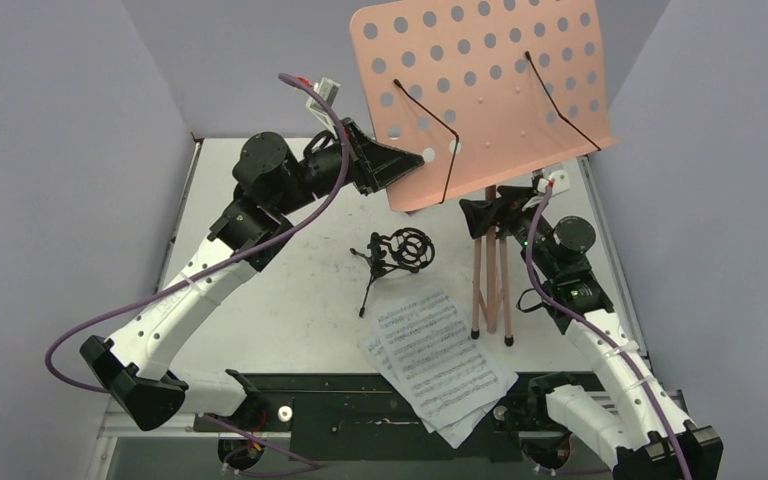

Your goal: Set up the instrument practice props

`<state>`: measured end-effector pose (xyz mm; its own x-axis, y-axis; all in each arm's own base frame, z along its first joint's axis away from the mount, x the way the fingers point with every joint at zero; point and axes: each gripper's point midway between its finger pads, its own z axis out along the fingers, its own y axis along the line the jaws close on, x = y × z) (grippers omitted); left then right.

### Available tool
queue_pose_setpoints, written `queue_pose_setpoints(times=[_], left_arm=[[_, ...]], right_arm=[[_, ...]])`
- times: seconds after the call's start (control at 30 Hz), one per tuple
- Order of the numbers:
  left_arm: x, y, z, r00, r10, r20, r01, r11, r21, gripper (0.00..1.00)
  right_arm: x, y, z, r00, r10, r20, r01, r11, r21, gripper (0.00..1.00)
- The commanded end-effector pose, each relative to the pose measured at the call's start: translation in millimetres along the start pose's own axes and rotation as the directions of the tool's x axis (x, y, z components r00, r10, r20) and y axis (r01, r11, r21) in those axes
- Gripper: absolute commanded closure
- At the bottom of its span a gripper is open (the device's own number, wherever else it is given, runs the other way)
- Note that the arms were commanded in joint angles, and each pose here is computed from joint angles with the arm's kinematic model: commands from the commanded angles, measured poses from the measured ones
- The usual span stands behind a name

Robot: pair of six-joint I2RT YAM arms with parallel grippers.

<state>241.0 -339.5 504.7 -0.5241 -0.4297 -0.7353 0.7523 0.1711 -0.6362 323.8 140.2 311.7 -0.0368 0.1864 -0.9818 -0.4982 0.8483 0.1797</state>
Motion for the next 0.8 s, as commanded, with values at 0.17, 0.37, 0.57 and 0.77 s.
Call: queue_pose_setpoints(times=[0.17, 0.37, 0.57, 0.77], left_arm=[[-19.7, -92.9, -16.0, 0.994, 0.100, 0.052, -0.111, 0.953, 0.282, 1.00], [-16.1, -96.3, -13.5, 0.994, 0.097, 0.042, -0.105, 0.950, 0.295, 1.00], [-13.5, -98.0, -12.0, 0.995, 0.092, 0.033, -0.097, 0.948, 0.303, 1.00], [-13.2, -98.9, -13.2, 0.995, 0.090, 0.037, -0.097, 0.948, 0.302, 1.00]], right_arm=[[-78.4, 15.7, 0.0, 0.973, -0.086, 0.215, 0.093, 0.995, -0.023, 0.02], [-84.1, 24.1, 5.0, 0.967, -0.080, 0.240, 0.098, 0.993, -0.064, 0.15], [-94.2, 33.0, 13.1, 0.961, -0.073, 0.268, 0.104, 0.989, -0.103, 0.31], [-84.0, 31.4, 20.1, 0.966, -0.061, 0.249, 0.090, 0.990, -0.105, 0.60]])
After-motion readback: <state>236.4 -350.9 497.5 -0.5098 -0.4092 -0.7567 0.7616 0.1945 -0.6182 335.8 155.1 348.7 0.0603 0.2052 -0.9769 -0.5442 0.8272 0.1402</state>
